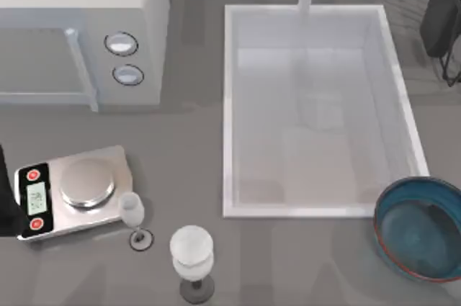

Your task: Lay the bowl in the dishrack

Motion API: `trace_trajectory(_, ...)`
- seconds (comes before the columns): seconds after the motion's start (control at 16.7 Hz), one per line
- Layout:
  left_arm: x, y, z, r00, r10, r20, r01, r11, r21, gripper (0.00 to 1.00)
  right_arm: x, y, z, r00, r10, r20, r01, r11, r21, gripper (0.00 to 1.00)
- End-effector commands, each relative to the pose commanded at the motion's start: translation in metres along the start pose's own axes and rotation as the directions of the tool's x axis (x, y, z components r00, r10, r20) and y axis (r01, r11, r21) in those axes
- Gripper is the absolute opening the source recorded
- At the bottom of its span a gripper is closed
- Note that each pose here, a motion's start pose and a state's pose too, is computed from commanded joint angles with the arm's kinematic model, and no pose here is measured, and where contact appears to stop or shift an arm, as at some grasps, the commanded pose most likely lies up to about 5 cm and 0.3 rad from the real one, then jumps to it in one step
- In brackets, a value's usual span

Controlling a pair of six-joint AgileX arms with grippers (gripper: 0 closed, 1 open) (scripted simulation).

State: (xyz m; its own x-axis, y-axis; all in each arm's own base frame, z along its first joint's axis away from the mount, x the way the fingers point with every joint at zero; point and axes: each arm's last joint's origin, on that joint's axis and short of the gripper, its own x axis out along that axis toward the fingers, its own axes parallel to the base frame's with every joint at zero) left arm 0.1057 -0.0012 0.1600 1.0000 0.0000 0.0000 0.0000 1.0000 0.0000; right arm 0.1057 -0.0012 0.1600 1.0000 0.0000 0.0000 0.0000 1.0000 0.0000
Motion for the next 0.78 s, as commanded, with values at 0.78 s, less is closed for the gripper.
trace_trajectory(0.78,0.000,0.000,0.000,1.000,0.000,0.000,0.000,1.000,0.000,1.00,0.038,0.010,0.057,0.743,0.039,-0.669,-0.011,0.999,0.047,1.00)
